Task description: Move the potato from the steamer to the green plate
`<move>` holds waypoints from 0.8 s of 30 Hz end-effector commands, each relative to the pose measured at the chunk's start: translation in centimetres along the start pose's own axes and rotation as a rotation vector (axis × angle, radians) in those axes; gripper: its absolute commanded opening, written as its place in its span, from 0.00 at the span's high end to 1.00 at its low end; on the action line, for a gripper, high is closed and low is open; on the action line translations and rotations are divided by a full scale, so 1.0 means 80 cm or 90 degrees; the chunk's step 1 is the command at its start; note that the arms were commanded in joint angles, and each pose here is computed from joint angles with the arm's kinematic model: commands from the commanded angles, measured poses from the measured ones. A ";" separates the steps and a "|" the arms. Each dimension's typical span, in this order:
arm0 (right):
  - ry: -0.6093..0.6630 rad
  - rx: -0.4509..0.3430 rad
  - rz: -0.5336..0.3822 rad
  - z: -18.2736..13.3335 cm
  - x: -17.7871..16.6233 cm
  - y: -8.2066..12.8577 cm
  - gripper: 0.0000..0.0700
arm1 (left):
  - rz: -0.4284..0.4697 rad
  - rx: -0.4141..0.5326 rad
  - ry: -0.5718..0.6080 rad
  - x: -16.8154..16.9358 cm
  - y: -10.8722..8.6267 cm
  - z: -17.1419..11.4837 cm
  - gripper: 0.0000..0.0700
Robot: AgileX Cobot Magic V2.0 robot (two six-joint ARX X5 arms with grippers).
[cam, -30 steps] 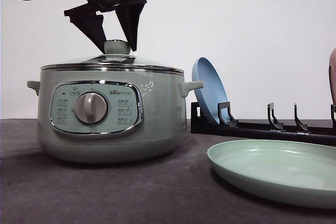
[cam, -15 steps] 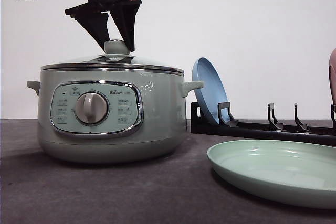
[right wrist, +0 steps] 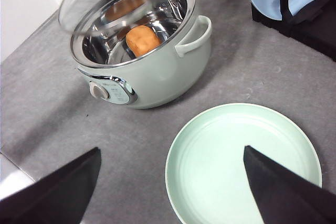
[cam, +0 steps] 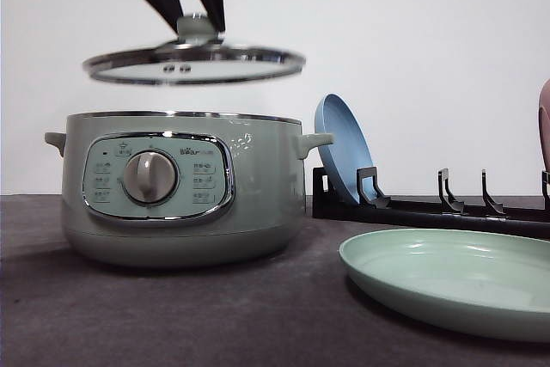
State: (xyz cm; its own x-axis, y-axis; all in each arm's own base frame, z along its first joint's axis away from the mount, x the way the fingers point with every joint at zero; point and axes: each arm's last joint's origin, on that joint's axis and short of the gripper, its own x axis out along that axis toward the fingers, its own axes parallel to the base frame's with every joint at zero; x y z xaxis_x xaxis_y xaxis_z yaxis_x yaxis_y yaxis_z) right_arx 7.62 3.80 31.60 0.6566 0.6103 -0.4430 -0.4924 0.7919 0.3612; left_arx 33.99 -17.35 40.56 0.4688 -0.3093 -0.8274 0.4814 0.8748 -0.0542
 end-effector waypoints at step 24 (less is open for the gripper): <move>-0.006 -0.002 0.008 0.002 -0.001 0.002 0.22 | 0.079 -0.081 -0.045 -0.051 0.078 -0.002 1.00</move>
State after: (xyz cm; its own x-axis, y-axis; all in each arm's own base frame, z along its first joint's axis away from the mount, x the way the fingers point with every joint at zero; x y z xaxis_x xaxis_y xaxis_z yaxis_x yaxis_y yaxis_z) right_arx 7.62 3.81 31.60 0.6546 0.6127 -0.4428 -0.4942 0.7901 0.3626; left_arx 35.43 -11.20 41.70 0.5037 -0.2091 -0.8382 0.3251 0.9448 -0.0404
